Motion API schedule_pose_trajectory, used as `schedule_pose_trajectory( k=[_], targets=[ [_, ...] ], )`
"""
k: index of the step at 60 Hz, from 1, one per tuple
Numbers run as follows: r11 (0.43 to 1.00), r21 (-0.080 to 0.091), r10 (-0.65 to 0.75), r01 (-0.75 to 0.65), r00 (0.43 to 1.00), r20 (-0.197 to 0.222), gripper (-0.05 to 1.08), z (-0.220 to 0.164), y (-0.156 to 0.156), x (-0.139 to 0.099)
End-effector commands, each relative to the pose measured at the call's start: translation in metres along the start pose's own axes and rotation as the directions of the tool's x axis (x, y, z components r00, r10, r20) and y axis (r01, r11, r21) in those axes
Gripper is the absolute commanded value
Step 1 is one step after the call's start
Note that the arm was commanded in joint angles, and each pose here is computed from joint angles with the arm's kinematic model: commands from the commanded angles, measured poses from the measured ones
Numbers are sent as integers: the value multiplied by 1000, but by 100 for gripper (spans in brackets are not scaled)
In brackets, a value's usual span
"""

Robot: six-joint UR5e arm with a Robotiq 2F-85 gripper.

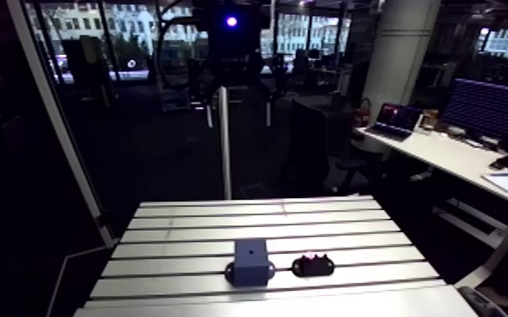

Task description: Pick up the M10 bolt and insert it into the hole until fully seated.

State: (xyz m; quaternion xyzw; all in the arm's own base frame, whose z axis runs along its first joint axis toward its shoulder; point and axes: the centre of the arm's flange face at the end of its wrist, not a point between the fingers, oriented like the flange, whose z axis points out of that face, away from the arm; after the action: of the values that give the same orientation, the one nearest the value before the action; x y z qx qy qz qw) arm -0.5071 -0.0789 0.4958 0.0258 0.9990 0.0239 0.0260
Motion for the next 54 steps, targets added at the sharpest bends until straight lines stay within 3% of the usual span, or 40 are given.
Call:
schedule_pose_trajectory(
  k=[1,54],
  targets=[
    [1000,13,-14,14,999,42,1,22,-5,36],
    [1000,7,-20,20,999,41,1,24,-2,37]
  ],
)
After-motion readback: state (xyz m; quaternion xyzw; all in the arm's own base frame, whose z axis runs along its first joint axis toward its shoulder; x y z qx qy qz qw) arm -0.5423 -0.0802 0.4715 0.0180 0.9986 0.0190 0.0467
